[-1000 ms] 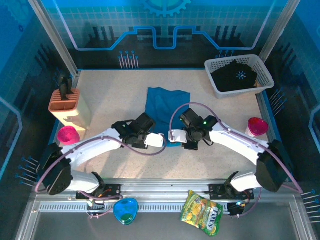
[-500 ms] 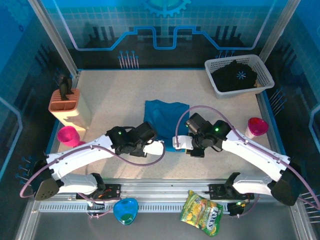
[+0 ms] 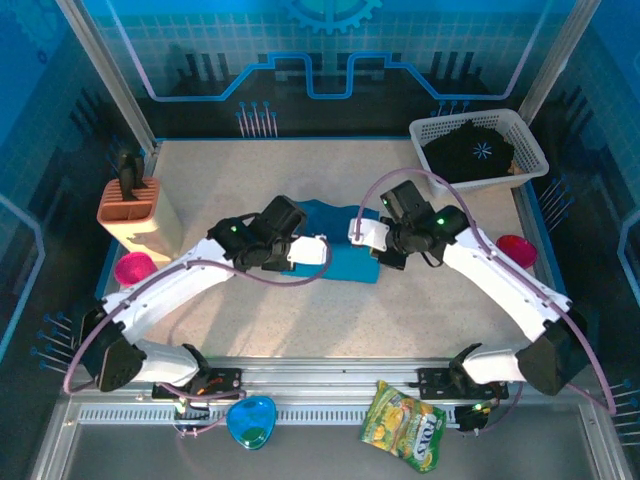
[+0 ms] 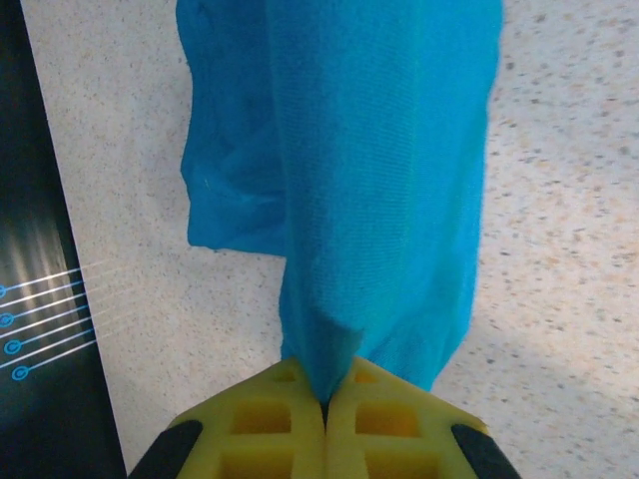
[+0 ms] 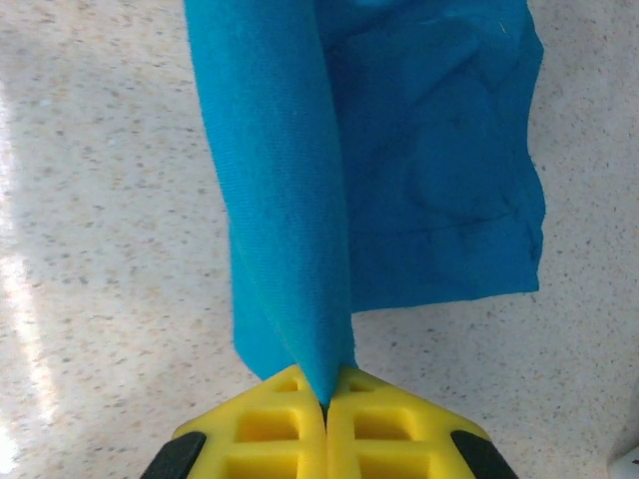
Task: Fold and stack the t-shirts
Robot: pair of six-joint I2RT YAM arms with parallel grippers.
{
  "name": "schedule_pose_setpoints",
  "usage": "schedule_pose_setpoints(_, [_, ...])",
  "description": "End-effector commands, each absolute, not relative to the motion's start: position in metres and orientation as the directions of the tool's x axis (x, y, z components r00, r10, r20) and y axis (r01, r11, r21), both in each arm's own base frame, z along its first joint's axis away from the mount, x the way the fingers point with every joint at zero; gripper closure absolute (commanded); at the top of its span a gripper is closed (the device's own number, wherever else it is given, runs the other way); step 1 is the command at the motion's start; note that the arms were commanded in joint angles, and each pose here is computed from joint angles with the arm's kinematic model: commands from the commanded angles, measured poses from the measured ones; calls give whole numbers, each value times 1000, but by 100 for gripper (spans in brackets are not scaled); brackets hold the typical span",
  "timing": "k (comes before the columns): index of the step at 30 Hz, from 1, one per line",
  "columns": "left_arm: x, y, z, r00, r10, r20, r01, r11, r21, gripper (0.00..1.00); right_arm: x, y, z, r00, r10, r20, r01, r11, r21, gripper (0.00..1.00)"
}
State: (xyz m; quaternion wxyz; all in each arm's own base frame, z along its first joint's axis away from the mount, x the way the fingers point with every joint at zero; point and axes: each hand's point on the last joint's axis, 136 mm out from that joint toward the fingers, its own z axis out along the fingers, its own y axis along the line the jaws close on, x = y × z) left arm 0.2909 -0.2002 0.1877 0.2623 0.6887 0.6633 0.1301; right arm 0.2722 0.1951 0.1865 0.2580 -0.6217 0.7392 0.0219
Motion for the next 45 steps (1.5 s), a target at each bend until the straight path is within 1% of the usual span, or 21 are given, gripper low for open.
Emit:
schedule_pose_setpoints(1, [314, -211, 195, 147, 969, -200, 838, -15, 546, 100, 301, 193, 182, -103, -913, -395, -919, 239, -313, 100])
schedule_pose_setpoints(7, [354, -212, 181, 149, 965, -216, 868, -23, 496, 100, 349, 184, 158, -189, -917, -350, -887, 312, -340, 100])
schedule_pose_setpoints(12, [383, -216, 165, 136, 962, -238, 875, -4, 484, 100, 383, 176, 147, -244, -903, -354, -851, 374, -368, 100])
schedule_pose_setpoints(24, [437, -205, 108, 54, 965, -255, 866, 82, 494, 100, 437, 171, 104, -304, -879, -368, -804, 444, -395, 100])
schedule_pose_setpoints(30, [455, -203, 84, 15, 966, -258, 850, 123, 511, 100, 454, 171, 77, -355, -858, -372, -778, 492, -391, 100])
schedule_pose_setpoints(34, [467, -202, 74, -13, 963, -269, 818, 165, 551, 100, 464, 168, 64, -404, -834, -376, -742, 539, -399, 100])
schedule_pose_setpoints(35, [470, -201, 71, -21, 962, -271, 807, 176, 563, 98, 467, 166, 62, -420, -824, -381, -726, 557, -403, 98])
schedule_pose_setpoints(36, [472, -199, 67, -30, 963, -268, 797, 185, 576, 94, 469, 165, 60, -435, -812, -389, -713, 575, -402, 96])
schedule_pose_setpoints(38, [476, -195, 63, -49, 963, -264, 775, 204, 598, 91, 475, 165, 60, -455, -788, -414, -682, 608, -407, 94])
schedule_pose_setpoints(40, [479, -192, 63, -71, 961, -266, 751, 227, 620, 88, 479, 166, 60, -467, -765, -444, -659, 636, -403, 90])
schedule_pose_setpoints(41, [481, -190, 66, -82, 959, -272, 730, 243, 638, 86, 482, 166, 63, -472, -750, -463, -643, 652, -401, 84])
schedule_pose_setpoints(42, [483, -188, 69, -95, 955, -281, 705, 264, 658, 81, 484, 168, 66, -477, -733, -485, -626, 671, -397, 82])
schedule_pose_setpoints(45, [489, -182, 85, -130, 940, -315, 621, 325, 713, 75, 491, 173, 78, -484, -683, -547, -587, 717, -377, 71])
